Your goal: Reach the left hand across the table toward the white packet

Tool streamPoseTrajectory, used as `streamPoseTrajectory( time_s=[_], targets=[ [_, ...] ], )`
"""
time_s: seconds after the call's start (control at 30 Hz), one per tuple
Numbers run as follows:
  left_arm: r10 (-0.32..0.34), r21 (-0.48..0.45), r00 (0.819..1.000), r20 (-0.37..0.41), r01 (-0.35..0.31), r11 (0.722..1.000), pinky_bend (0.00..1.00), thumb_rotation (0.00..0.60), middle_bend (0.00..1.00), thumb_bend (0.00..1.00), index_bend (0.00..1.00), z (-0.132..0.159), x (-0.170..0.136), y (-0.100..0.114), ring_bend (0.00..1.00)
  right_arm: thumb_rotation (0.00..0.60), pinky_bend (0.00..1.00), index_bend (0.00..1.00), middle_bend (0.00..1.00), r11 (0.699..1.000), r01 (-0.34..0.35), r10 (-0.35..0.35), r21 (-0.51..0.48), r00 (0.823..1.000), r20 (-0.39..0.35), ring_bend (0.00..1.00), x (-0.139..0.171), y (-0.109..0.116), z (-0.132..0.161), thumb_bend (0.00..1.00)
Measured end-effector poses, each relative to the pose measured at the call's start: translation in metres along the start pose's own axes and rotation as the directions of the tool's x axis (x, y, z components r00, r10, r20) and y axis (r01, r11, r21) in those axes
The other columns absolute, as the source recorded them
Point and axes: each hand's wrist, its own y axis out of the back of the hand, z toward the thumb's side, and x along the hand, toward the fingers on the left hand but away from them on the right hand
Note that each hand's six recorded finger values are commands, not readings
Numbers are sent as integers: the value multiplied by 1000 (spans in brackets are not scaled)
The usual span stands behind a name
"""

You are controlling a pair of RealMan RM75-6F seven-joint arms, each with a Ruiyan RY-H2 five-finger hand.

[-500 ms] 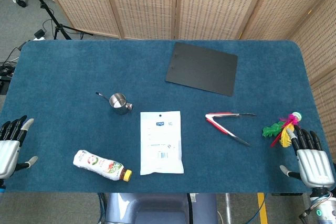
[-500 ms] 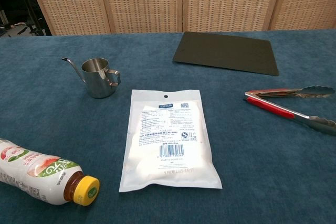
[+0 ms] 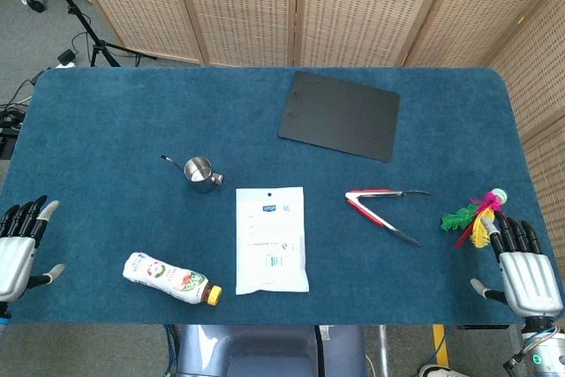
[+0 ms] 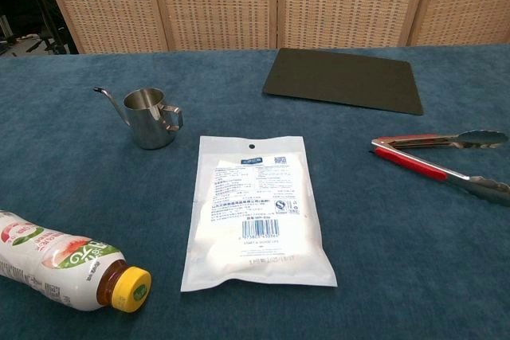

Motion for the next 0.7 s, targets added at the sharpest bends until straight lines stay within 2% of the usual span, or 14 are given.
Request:
streamPoseTrajectory(
  time_s=[0.2,0.4,0.5,0.57,0.7],
  targets=[
    [2,-32,1000,14,-2,999,0,600,0,164,0,4,1,3,8,600,0,0,0,1000,-1,1,1,1000,6,0,-1,0,-1,176],
    [-4,-36,999,39,6,999,9,600,1,247,0,9,6,7,29,600,0,0,0,1000,-8,8,2,1000,-2,0,0,-2,1,178],
    [-10,-23,998,67,12,1000,125,600,111,330,0,16,11,10,189,600,0,0,0,1000,-11,11,3,1000,-3,0,0,-3,2,181],
    [-15,-11,996,91,16,1000,211,600,243,397,0,22,16,12,296,600,0,0,0,1000,-12,12,2,1000,-4,0,-1,-3,2,182],
    [-52,14,987,153,51,999,295,600,415,538,0,37,27,13,453,600,0,0,0,1000,-10,10,-2,1000,-8,0,0,-3,4,182]
  ],
)
